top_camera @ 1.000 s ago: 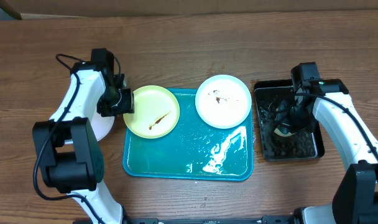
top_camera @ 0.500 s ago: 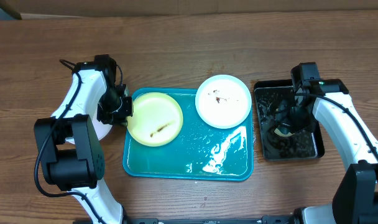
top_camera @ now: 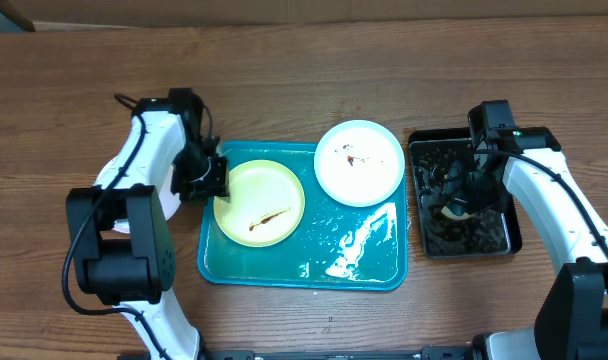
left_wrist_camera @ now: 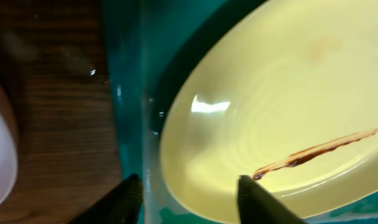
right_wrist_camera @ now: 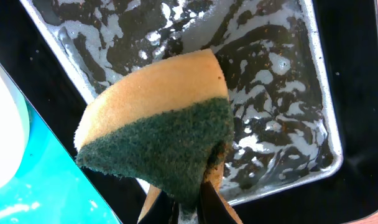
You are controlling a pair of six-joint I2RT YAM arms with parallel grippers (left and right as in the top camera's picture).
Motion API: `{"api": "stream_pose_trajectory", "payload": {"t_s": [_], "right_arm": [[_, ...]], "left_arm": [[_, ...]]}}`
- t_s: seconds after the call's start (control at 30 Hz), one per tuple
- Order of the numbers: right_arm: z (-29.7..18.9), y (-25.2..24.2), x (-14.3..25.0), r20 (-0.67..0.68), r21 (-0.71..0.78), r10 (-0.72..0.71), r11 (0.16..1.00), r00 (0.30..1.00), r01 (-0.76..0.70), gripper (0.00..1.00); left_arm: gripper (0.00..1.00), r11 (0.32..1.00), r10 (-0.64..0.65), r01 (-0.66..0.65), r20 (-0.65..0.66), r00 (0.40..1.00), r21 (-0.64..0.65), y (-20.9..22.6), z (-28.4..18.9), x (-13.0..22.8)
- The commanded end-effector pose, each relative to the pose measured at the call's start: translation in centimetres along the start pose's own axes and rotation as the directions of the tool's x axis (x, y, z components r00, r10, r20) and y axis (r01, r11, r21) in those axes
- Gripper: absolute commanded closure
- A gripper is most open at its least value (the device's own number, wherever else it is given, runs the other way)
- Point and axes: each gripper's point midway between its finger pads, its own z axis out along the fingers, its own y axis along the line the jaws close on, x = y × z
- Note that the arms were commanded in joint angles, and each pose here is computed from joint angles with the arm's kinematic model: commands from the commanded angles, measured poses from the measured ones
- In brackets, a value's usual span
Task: Clean dirty plates on tray and stack at the side
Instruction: 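Grip the yellow plate rim with left gripper and pull it toward tray center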
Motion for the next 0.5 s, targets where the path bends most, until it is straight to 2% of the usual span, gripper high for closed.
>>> {"api": "stream_pose_trajectory", "payload": {"t_s": [0.0, 0.1, 0.47], "right_arm": [[-1.1, 0.2, -0.8, 0.036, -0.021, 0.000, 1.000, 0.999, 0.001, 0.96], [-1.1, 0.2, -0.7, 0.036, -0.020, 0.000, 1.000, 0.999, 0.001, 0.96], [-1.1, 0.2, -0.7, 0.032, -0.019, 0.000, 1.000, 0.999, 0.000, 0.96]], "left_arm": [[0.44, 0.999, 0.048, -0.047, 0.021, 0.999, -0.028, -0.5, 0.2, -0.8], [0.42, 0.996, 0.061, -0.057, 0.056, 0.997, -0.072, -0.1, 0.2, -1.7], [0.46, 0.995, 0.081, -0.070, 0.170, 0.982, -0.069, -0.5, -0.1, -4.5]]}}
